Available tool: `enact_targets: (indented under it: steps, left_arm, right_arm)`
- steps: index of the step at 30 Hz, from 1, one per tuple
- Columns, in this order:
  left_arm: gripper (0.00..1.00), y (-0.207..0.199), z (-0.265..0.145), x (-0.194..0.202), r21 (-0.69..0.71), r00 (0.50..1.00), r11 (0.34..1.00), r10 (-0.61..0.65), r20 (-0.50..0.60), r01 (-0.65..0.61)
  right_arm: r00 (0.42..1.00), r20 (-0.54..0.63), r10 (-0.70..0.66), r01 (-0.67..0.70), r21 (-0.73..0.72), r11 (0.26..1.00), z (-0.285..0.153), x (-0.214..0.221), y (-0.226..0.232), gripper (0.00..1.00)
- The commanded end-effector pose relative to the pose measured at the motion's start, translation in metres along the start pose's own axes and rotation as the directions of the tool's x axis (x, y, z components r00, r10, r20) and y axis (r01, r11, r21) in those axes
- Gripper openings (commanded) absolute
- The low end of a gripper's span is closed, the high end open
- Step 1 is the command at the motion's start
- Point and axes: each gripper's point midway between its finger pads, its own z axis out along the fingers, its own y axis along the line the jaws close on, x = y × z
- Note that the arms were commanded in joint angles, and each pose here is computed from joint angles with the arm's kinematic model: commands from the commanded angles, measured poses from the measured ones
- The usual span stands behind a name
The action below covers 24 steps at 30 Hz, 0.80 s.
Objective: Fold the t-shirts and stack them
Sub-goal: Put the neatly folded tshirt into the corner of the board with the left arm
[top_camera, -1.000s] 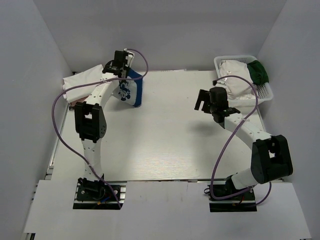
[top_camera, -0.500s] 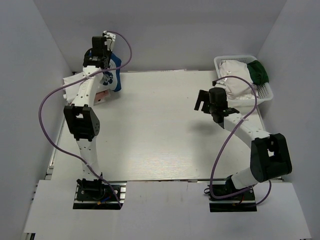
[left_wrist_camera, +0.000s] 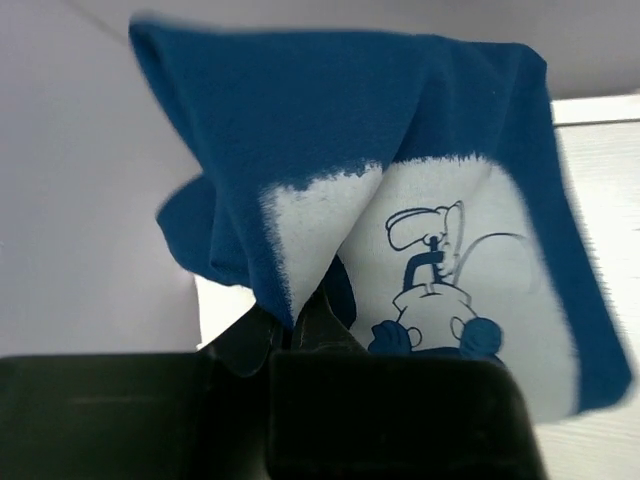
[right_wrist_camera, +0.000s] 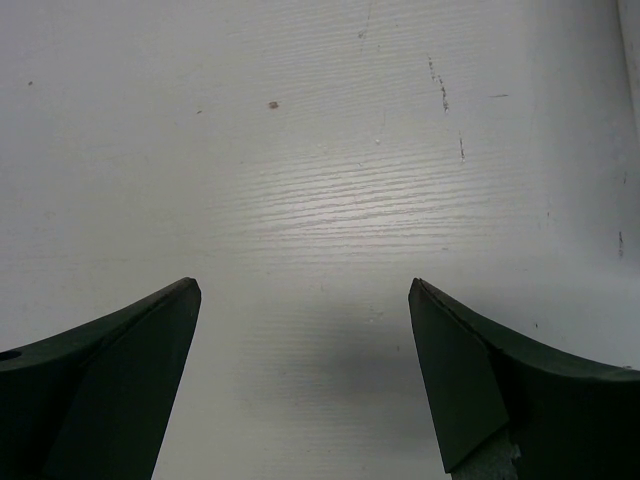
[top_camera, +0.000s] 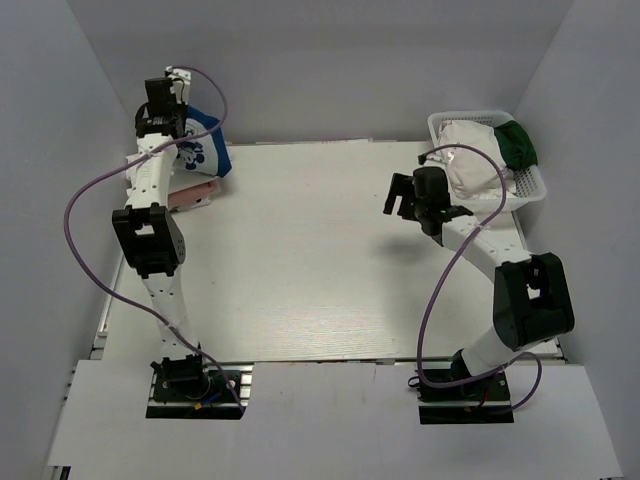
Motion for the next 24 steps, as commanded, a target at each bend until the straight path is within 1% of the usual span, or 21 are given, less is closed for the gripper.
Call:
enact_targets:
  steps: [1,2,3,10,11,12,13,14,17,18,21,24]
  left_arm:
    - [0.00,0.029,0.021,0.011,-0.033,0.999,0.999,-0.034,0.013,0.034]
    - [0.00,0.027,0.030,0.019,-0.010,0.999,0.999,-0.036,0.004,0.036]
    - [0.00,0.034,0.040,0.034,-0.020,0.998,0.998,-0.053,-0.023,0.053]
    - [0.00,0.060,0.058,0.063,-0.020,0.991,0.992,-0.123,-0.050,0.122]
    - [0.00,0.060,0.058,0.063,-0.020,0.991,0.992,-0.123,-0.050,0.122]
    - [0.00,0.069,0.057,0.061,-0.032,0.991,0.991,-0.129,-0.043,0.128]
    - [0.00,0.067,0.060,0.066,-0.029,0.990,0.991,-0.129,-0.051,0.127]
    - [0.00,0.075,0.059,0.065,-0.041,0.990,0.990,-0.135,-0.046,0.133]
    - [0.00,0.069,0.059,0.065,-0.011,0.990,0.991,-0.134,-0.046,0.134]
    - [0.00,0.078,0.055,0.060,-0.024,0.990,0.990,-0.139,-0.031,0.139]
    - [0.00,0.078,0.051,0.057,-0.013,0.990,0.990,-0.139,-0.028,0.139]
    - [0.00,0.085,0.046,0.051,-0.042,0.990,0.989,-0.140,-0.017,0.140]
  right_arm:
    - [1.000,0.024,0.008,-0.008,-0.012,1.000,0.001,-0.019,0.009,0.90]
    - [0.999,0.032,0.009,-0.009,-0.011,1.000,0.001,-0.023,0.009,0.90]
    - [1.000,0.025,0.009,-0.009,-0.014,1.000,0.003,-0.023,0.011,0.90]
    - [1.000,0.007,0.018,-0.018,-0.025,1.000,0.004,-0.018,0.014,0.90]
    - [1.000,0.003,0.026,-0.026,-0.028,0.999,0.004,-0.017,0.015,0.90]
    - [1.000,0.004,0.025,-0.025,-0.032,0.999,0.004,-0.017,0.015,0.90]
    - [1.000,-0.003,0.024,-0.024,-0.038,0.999,0.005,-0.015,0.015,0.90]
    - [1.000,-0.001,0.028,-0.028,-0.038,0.999,0.005,-0.015,0.016,0.90]
    - [1.000,-0.014,0.022,-0.022,-0.030,0.999,0.005,-0.014,0.014,0.90]
    - [1.000,-0.019,0.022,-0.023,-0.034,0.999,0.005,-0.013,0.016,0.90]
    - [0.999,-0.038,0.023,-0.025,-0.046,0.999,0.006,-0.007,0.017,0.90]
    - [0.999,-0.039,0.021,-0.023,-0.041,0.999,0.006,-0.007,0.016,0.90]
